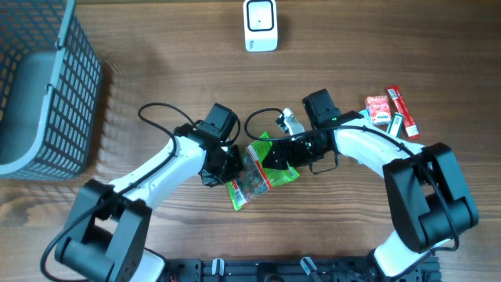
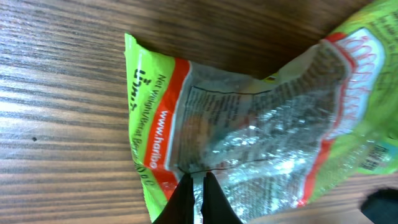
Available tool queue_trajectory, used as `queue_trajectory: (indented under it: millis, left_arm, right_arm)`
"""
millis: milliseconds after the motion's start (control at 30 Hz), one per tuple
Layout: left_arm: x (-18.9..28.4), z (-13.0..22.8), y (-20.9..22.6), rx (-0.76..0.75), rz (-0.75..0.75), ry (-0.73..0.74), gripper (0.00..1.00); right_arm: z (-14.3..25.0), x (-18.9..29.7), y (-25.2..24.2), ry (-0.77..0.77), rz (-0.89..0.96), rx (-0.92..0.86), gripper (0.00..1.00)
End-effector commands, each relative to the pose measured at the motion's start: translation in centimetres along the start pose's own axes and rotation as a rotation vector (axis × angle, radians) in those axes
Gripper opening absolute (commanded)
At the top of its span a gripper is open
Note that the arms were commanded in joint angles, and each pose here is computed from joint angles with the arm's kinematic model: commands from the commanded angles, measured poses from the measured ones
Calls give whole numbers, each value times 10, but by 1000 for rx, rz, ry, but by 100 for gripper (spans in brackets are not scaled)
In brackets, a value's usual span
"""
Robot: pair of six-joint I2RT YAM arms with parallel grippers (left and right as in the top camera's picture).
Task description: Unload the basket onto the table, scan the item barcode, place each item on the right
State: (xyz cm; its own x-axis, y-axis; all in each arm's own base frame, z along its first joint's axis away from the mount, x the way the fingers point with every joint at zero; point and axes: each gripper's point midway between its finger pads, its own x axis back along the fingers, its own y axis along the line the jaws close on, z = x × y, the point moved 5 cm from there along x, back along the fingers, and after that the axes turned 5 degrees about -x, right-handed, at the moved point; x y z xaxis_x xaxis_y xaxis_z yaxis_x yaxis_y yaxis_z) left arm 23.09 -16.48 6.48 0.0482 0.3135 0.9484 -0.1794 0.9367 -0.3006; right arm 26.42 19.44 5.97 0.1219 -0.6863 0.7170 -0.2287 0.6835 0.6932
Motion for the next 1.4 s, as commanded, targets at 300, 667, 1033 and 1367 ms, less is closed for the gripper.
queue_trajectory:
  millis: [300,667,1033,1367]
  left_arm:
    - [-5,-13,-1,-32,-26,-67,4]
    - [56,-19,-13,-66,-35,-138,4]
    - [14,-6,39,-1,-238,-56,4]
    - [-17,1,38,26,-125,-17,5]
  right_arm:
    - [21,-18,5,5,-168,-128,50]
    - [13,-25,5,-62,-177,-157,38]
    - [13,-25,5,-62,-177,-157,44]
    - [16,-25,4,-47,-174,-199,47]
